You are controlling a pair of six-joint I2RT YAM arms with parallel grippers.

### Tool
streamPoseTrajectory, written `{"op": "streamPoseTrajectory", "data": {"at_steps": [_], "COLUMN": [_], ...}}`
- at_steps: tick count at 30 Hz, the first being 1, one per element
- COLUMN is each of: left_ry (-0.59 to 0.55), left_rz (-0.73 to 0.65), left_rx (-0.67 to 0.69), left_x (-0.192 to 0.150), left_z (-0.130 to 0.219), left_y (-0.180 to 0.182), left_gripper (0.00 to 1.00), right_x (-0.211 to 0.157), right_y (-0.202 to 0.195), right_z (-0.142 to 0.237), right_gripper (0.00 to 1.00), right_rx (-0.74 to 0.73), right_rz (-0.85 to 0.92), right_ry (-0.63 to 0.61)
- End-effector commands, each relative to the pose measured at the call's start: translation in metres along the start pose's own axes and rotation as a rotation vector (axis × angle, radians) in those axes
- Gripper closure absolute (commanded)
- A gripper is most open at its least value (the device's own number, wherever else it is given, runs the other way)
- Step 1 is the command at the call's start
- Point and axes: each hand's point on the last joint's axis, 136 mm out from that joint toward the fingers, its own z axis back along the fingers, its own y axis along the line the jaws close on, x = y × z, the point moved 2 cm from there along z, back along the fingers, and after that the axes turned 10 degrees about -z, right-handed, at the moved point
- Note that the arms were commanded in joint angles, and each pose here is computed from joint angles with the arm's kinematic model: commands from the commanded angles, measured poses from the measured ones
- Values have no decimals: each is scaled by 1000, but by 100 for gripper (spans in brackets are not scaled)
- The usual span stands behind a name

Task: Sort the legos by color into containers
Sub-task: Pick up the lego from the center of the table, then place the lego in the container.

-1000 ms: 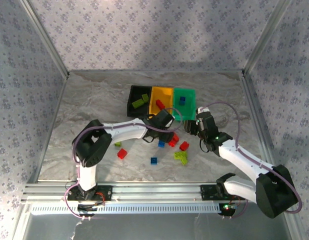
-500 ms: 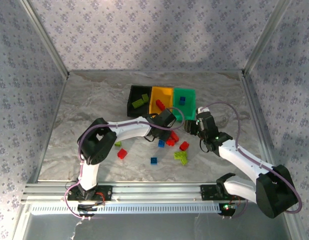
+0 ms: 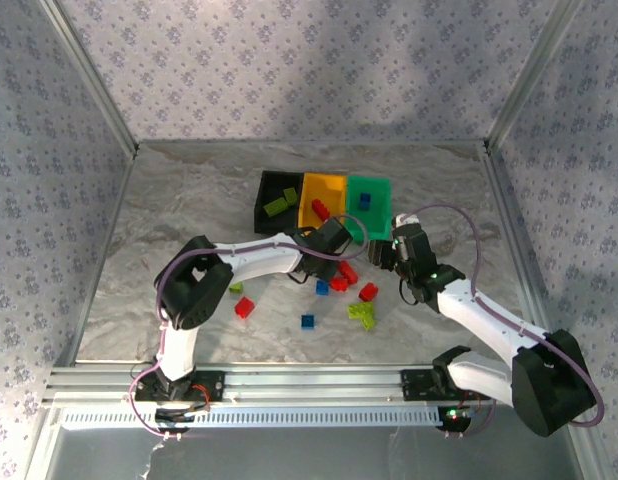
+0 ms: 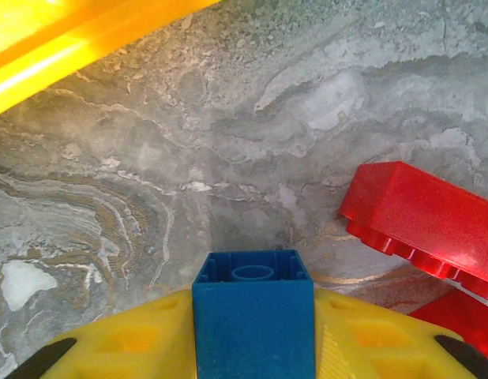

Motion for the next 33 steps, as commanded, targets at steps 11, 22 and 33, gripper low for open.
{"op": "streamPoseTrajectory", "data": {"at_steps": [11,22,33], "left_ry": [-235,-313,-277], "left_rz": [60,66,42], "left_rx": [-50,-98,-123], "left_x": [86,173,199], "left_z": [57,58,28], "left_y": [14,26,19], "left_gripper": [65,65,60], "right_x": [8,7,5], "right_y": [-13,-47,-51], "right_z": [11,6,4], "right_gripper": [37,37,37], "right_rx": [-44,-69,-38], "right_rz": [-36,-188,-220], "right_ry": [-45,-4,13]}}
